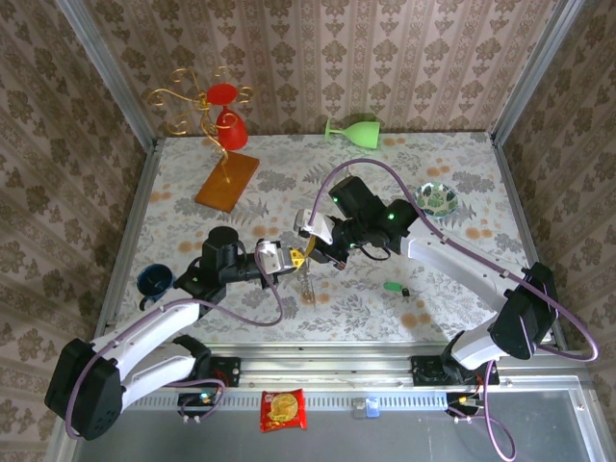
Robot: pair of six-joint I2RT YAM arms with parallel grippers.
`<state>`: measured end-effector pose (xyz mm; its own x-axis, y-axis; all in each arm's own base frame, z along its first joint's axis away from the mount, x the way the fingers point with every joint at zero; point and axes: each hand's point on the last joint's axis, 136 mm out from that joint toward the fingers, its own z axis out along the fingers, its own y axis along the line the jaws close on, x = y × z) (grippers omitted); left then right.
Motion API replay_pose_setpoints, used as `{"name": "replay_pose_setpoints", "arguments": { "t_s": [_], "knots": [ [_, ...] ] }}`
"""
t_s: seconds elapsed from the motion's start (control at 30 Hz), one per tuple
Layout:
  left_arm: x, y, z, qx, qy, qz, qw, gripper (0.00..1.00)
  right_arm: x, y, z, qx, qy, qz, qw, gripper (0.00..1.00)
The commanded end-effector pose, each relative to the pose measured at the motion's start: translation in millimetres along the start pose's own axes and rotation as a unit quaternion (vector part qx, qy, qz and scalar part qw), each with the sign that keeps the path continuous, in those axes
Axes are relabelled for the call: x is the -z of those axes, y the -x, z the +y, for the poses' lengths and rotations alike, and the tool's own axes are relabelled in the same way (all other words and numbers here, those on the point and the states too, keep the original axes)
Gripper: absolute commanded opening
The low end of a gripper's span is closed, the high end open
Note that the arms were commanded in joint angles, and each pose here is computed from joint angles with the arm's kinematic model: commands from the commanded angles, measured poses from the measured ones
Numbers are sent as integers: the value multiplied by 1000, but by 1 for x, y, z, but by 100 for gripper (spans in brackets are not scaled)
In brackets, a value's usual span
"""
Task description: Put the keys on the keyring
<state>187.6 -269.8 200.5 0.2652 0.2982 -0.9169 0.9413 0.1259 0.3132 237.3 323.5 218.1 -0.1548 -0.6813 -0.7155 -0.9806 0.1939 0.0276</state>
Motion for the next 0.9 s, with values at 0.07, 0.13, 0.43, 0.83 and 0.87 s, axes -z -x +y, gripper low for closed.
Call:
{"name": "replay_pose_setpoints", "arguments": {
  "t_s": [0.07, 0.13, 0.43, 0.83, 0.87],
  "knots": [
    [0, 17, 3, -22, -5, -20, 1000, 0, 10, 6, 10, 15, 10, -11, 1000, 0],
    [0, 17, 3, -20, -5, -20, 1000, 0, 10, 5, 11, 18, 11, -10, 1000, 0],
    [2, 20, 7, 39, -12, -32, 999, 0, 14, -3, 21, 107, -17, -33, 994, 0],
    [5, 37, 2, 103, -86, -74, 988, 0, 20, 7, 4, 134, -86, -59, 986, 0],
    [5, 37, 2, 104, -91, -75, 988, 0, 19, 7, 6, 130, -78, -60, 987, 0]
  ]
}}
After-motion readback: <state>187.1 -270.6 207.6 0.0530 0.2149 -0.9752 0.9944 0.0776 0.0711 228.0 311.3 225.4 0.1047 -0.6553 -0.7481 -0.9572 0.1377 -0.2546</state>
